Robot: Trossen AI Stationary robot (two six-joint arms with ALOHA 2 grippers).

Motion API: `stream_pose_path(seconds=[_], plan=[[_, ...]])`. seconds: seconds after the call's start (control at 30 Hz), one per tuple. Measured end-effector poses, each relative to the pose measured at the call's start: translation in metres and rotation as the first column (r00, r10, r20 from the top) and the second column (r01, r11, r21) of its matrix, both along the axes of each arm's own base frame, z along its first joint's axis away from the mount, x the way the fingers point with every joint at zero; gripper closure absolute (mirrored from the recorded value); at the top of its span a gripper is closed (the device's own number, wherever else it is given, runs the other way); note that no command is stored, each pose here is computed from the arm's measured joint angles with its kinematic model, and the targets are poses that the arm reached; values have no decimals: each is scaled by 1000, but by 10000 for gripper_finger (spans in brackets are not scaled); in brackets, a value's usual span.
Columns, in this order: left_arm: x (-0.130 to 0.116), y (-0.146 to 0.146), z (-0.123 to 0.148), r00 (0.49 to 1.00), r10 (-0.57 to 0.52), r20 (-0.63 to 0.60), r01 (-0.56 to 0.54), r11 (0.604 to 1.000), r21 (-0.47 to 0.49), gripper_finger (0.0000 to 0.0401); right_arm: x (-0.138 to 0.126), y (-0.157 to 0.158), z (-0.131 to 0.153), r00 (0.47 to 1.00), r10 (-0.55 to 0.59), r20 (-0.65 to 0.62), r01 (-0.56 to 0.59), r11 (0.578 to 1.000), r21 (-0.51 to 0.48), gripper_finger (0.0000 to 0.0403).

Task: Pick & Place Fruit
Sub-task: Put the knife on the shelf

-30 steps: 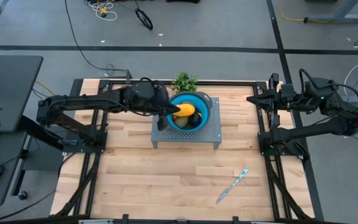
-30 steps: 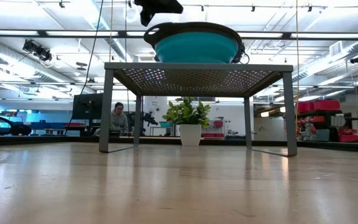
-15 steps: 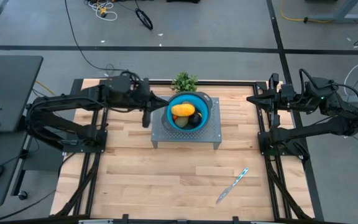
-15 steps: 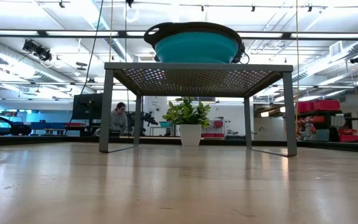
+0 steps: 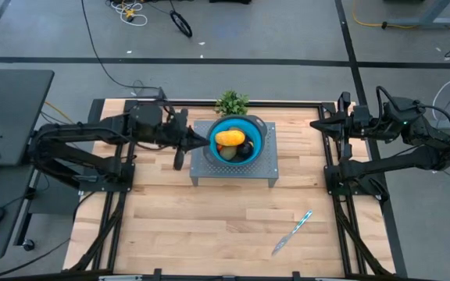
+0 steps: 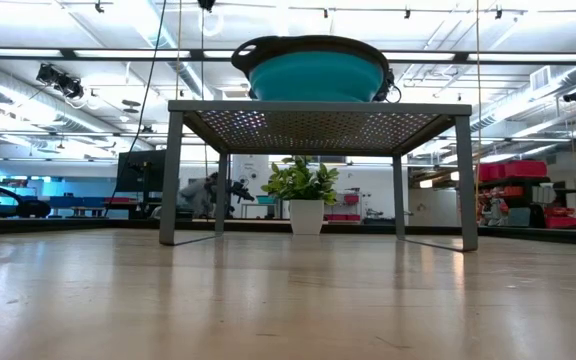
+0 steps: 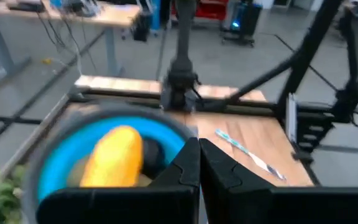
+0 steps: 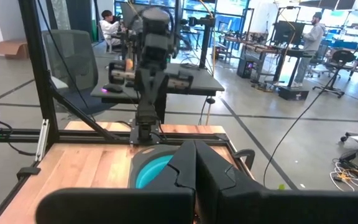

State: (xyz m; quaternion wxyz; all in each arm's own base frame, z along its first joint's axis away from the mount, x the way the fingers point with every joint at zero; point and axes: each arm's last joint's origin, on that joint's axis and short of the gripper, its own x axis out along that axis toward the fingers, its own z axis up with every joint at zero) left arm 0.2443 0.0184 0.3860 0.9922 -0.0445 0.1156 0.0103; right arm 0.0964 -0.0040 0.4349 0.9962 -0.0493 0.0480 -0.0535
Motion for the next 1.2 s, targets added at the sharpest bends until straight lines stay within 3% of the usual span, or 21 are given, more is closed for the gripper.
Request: stream_pose_path(seconds=[0.27,0.73,1.03,1.2], plan=[[-19,-6,-17,1000,-2,13,3,999,-33,399,3,1,-1,1000,26,-8,-26,1000,3,403],[-68,-6,10,985,65,159,-65,998,-1,399,20,1,-5,998,29,-63,-30,999,-25,403],[-75,-6,13,978,97,184,-98,995,-5,399,22,1,-6,997,36,-69,-37,999,-13,403],[-75,-6,13,978,104,181,-106,994,0,398,24,4,-7,990,119,-78,-122,992,-33,403]])
